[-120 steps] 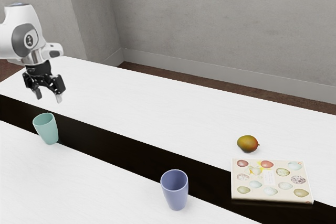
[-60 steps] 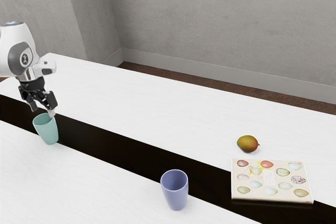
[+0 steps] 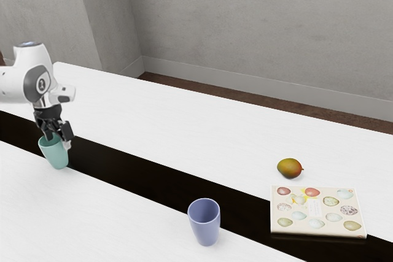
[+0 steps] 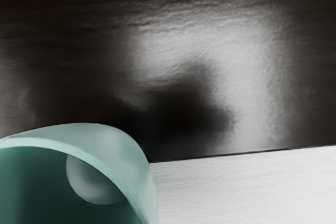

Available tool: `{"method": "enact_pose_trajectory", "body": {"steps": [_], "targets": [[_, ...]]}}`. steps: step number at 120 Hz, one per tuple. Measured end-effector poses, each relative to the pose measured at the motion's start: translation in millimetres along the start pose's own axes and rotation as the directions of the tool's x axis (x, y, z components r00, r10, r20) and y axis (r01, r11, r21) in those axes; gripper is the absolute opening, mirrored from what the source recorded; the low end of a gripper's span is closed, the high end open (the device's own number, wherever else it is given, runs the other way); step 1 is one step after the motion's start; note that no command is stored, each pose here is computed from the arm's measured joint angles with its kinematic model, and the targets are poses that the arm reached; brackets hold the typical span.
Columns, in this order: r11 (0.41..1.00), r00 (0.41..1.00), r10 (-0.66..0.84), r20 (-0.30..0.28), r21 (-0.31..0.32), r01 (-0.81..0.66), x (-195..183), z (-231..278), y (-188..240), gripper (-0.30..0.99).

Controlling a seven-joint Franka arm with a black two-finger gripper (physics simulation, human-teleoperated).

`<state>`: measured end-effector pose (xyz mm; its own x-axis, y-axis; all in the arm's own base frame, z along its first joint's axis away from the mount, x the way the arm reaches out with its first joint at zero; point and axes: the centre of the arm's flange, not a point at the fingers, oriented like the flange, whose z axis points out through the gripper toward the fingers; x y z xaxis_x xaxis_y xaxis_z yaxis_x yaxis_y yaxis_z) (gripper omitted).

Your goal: Place the left cup onto the right cup

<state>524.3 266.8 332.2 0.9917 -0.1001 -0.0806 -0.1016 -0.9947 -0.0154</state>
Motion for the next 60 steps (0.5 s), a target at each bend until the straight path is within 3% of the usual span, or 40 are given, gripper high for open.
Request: {"method": "enact_pose_trajectory", "body": {"steps": [60], "targets": [[1.000,1.000,0.016,0.008,-0.010,-0.015,8,27,3,0.64]]}}
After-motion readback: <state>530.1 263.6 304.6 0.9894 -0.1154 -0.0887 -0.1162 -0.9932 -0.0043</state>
